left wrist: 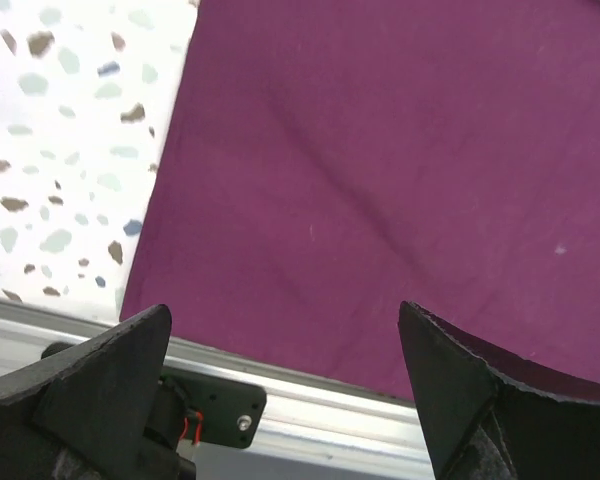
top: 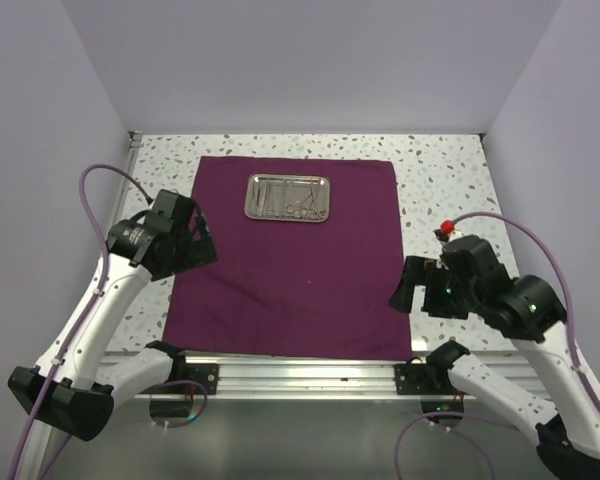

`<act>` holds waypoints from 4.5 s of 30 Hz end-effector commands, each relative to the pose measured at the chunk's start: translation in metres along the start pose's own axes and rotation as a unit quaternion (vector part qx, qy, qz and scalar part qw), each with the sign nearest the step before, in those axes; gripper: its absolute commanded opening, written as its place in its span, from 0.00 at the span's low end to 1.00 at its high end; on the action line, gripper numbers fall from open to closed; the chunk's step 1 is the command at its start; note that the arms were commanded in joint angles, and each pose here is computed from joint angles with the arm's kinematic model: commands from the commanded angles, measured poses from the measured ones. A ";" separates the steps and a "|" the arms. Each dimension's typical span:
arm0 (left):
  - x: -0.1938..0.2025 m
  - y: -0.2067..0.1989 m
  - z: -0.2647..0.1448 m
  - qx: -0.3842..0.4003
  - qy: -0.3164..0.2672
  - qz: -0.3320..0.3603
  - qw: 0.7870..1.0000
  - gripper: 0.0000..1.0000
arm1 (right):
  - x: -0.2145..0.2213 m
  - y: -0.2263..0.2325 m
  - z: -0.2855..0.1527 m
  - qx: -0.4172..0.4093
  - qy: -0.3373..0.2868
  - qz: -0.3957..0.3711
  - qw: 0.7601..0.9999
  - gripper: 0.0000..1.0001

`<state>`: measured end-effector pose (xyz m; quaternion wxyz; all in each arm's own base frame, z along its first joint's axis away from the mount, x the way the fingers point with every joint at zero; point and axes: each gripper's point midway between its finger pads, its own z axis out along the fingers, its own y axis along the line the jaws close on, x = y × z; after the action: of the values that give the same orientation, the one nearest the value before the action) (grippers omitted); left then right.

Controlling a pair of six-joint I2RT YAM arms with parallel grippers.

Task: Open and lay out the surgical kit
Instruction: Open the surgical kit at the center of the board, then pick up the medical item from the container, then place the medical item in the surgical kit, then pick up the medical item from the container.

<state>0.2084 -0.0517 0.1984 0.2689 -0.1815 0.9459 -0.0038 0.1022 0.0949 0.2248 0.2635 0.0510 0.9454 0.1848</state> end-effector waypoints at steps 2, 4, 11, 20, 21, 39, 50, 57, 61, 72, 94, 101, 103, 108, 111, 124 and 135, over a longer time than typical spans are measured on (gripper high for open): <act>-0.002 -0.022 0.014 0.042 0.001 0.004 0.999 1.00 | -0.017 0.018 0.031 0.021 0.050 -0.027 0.998 0.98; -0.013 -0.036 0.027 0.052 -0.002 0.026 0.998 1.00 | -0.031 0.027 0.045 0.022 0.050 -0.038 0.998 0.99; -0.095 -0.114 0.069 0.102 -0.058 0.094 0.989 0.98 | -0.097 0.060 0.098 0.057 0.035 -0.076 0.995 0.99; -0.164 -0.203 0.186 0.097 -0.053 0.149 0.983 0.56 | -0.126 0.072 0.138 0.103 0.056 -0.081 0.990 0.94; -0.167 -0.207 0.193 0.096 -0.051 0.151 0.983 0.54 | -0.128 0.070 0.139 0.108 0.053 -0.074 0.990 0.94; -0.167 -0.211 0.248 0.056 -0.045 0.155 0.985 0.41 | -0.144 0.046 0.149 0.139 0.057 -0.110 0.982 0.94; -0.151 -0.206 0.264 0.050 -0.027 0.143 0.988 0.39 | -0.146 0.033 0.160 0.141 0.081 -0.115 0.980 0.93; -0.143 -0.204 0.277 0.043 -0.016 0.144 0.988 0.39 | -0.145 0.027 0.161 0.144 0.085 -0.108 0.980 0.93; -0.139 -0.201 0.284 0.038 -0.010 0.146 0.988 0.39 | -0.143 0.024 0.161 0.148 0.087 -0.104 0.980 0.92; -0.126 -0.192 0.305 0.034 0.014 0.139 0.990 0.34 | -0.138 0.019 0.163 0.156 0.093 -0.090 0.979 0.92; -0.144 -0.189 0.263 0.080 0.011 0.114 0.990 0.00 | -0.155 0.033 0.173 0.134 0.088 -0.106 0.981 0.91; -0.150 -0.185 0.164 0.114 -0.023 0.095 0.989 0.00 | -0.173 0.060 0.185 0.079 0.063 -0.093 0.991 0.91; -0.129 -0.185 0.147 0.123 -0.015 0.096 0.988 0.00 | -0.173 0.064 0.188 0.073 0.060 -0.088 0.992 0.91; -0.034 -0.182 0.103 0.156 0.031 0.086 0.983 0.00 | -0.155 0.060 0.186 0.057 0.064 -0.072 0.994 0.90; 0.026 -0.177 0.089 0.173 0.065 0.073 0.980 0.00 | -0.137 0.052 0.185 0.054 0.073 -0.070 0.993 0.90; 0.120 -0.160 0.093 0.190 0.097 0.048 0.976 0.57 | -0.094 0.021 0.180 0.074 0.098 -0.073 0.990 0.89; -0.034 -0.180 0.078 0.151 -0.020 0.105 0.983 0.95 | -0.103 0.018 0.148 0.092 0.057 -0.058 0.992 0.90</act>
<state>0.2977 -0.2342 0.1670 0.2905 -0.0569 0.9397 -0.1715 0.2679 0.1449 0.1430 0.1847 -0.0094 0.9794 0.0817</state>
